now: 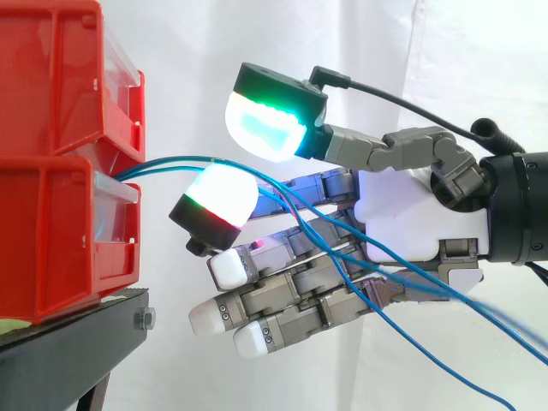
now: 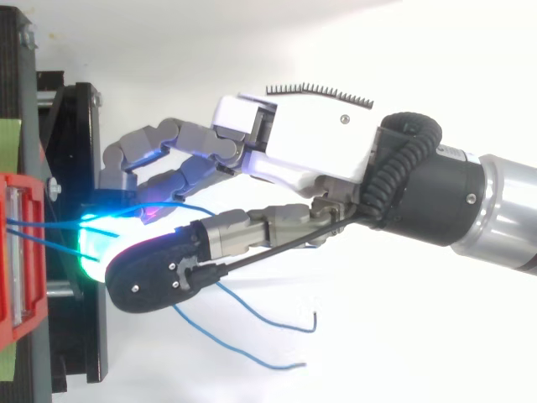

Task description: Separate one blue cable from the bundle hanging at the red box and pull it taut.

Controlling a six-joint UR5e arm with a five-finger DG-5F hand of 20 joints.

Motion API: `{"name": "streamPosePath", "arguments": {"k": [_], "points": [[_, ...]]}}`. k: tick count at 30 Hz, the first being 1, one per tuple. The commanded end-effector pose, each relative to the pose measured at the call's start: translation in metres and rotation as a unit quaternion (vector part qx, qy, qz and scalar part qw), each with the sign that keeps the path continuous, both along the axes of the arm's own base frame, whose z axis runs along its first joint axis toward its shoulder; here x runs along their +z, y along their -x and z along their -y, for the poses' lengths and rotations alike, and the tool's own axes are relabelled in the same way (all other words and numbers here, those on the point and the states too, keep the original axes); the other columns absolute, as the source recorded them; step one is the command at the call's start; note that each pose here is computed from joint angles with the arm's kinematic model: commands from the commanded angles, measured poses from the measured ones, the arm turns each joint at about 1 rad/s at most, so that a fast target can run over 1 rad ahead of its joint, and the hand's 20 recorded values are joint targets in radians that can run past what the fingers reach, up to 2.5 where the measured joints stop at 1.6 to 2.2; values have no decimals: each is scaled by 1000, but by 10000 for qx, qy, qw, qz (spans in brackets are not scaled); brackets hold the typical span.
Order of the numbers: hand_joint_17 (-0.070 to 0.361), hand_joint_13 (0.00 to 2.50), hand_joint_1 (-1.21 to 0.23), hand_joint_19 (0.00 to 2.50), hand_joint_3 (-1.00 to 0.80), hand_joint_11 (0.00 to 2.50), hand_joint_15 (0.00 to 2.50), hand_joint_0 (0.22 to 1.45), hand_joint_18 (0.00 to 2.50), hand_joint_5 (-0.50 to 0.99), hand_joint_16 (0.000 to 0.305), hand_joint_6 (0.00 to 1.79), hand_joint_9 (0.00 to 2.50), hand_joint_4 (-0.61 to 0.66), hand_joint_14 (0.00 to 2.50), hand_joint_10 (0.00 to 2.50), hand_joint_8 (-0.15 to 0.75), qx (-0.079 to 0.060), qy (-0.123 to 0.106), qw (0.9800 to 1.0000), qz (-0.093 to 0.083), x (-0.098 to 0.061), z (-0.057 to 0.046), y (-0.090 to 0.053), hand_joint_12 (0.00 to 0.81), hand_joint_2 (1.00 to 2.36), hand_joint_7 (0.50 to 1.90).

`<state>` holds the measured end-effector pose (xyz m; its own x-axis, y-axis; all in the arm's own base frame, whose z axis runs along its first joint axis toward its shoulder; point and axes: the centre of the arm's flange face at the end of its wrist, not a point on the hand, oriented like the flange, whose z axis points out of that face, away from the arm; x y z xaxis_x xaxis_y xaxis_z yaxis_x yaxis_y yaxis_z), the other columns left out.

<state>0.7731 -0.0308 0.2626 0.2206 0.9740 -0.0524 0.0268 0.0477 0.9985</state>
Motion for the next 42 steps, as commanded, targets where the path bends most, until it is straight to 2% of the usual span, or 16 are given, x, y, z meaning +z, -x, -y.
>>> {"name": "streamPosePath", "arguments": {"k": [1,3,8,10,12,15,19,20,23,25,28,30,32,38,40,42], "points": [[74,640,-601,225,-394,691,246,614,578,-155,33,781,846,178,9,18,322,-2,2,10000,0,0,0,0,314,1010,1141],[76,634,-728,235,-295,695,252,602,570,-168,34,794,831,178,9,17,323,-2,2,10000,0,0,0,0,321,1013,1126],[78,625,-875,255,-282,711,259,660,565,-188,35,814,800,155,9,18,304,-2,2,10000,0,0,0,0,328,1015,1076],[80,627,-917,258,-315,717,258,704,580,-193,36,822,795,149,9,19,297,-2,2,10000,0,0,0,0,331,1014,1064],[82,630,-945,255,-500,725,255,767,598,-193,37,825,794,158,9,18,293,-2,3,10000,-7,0,0,0,335,1000,1055],[83,635,-956,250,-500,730,258,736,613,-189,37,829,801,155,9,18,292,-2,4,10000,-15,0,0,0,333,1000,1074],[88,627,-884,272,-500,757,279,520,597,-186,39,834,812,180,12,16,295,-2,3,10000,-7,0,0,0,345,1000,1063],[97,626,-776,272,-500,752,285,466,601,-182,43,829,809,186,10,17,319,-2,3,10000,-7,0,0,0,364,1000,1045],[90,618,-444,291,-500,724,283,512,568,-151,40,752,837,188,10,18,313,-10,-4,10000,-6,0,0,0,341,1000,1099],[81,624,-352,307,-500,718,288,570,552,-132,36,703,857,174,10,16,297,-10,3,10000,-7,0,0,0,325,1000,1160],[78,632,-445,311,-486,721,285,624,557,-125,35,675,879,164,12,19,302,-25,3,10000,-7,0,1,0,321,1002,1195],[79,632,-643,308,-323,722,295,631,560,-120,35,579,848,176,10,20,300,-41,4,10000,-7,0,1,0,325,1013,1281],[79,624,-719,307,-270,724,289,631,562,-122,35,575,845,176,10,19,298,-48,4,10000,-7,0,1,0,323,1017,1295],[81,622,-828,315,-271,747,291,653,563,-159,36,677,821,167,10,21,295,-79,3,10000,0,0,0,0,329,1016,1178],[82,616,-834,322,-426,751,292,605,562,-164,36,691,809,174,10,19,291,-102,3,9999,0,0,1,0,331,1005,1159],[87,619,-589,323,-500,745,299,529,563,-155,39,711,837,195,10,16,305,-140,4,9999,1,0,3,1,339,1000,1126]]}}
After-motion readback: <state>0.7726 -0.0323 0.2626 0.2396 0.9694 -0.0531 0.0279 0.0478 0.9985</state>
